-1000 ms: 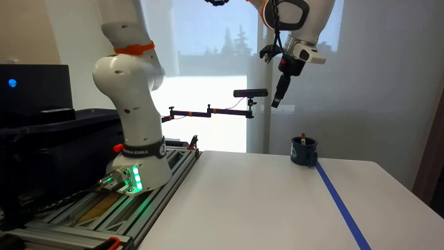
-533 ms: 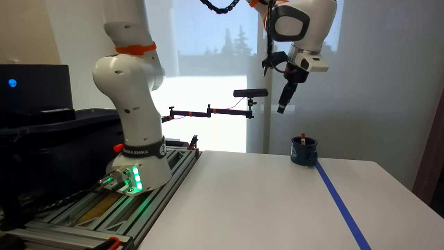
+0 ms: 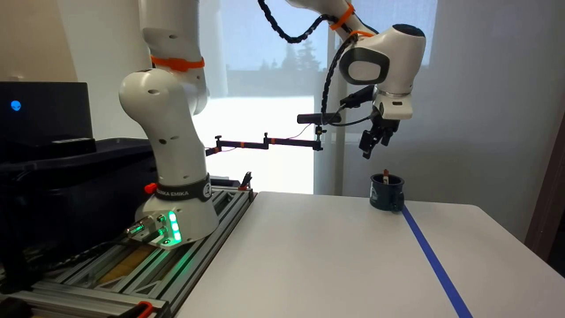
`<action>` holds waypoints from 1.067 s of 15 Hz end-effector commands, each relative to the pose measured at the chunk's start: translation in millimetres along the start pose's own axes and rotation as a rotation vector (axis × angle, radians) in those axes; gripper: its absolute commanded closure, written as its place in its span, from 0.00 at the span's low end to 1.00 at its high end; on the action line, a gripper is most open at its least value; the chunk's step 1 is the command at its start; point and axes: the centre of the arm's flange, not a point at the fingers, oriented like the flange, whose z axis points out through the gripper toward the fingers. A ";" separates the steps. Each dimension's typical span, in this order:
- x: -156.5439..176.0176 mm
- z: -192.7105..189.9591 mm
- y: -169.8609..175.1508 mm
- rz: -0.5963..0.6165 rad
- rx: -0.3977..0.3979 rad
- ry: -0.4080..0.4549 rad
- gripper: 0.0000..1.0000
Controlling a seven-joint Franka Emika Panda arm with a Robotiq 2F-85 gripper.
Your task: Move the sharpie to the table
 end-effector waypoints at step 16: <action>24.6 49.3 -45.5 0.669 0.072 -0.020 0.00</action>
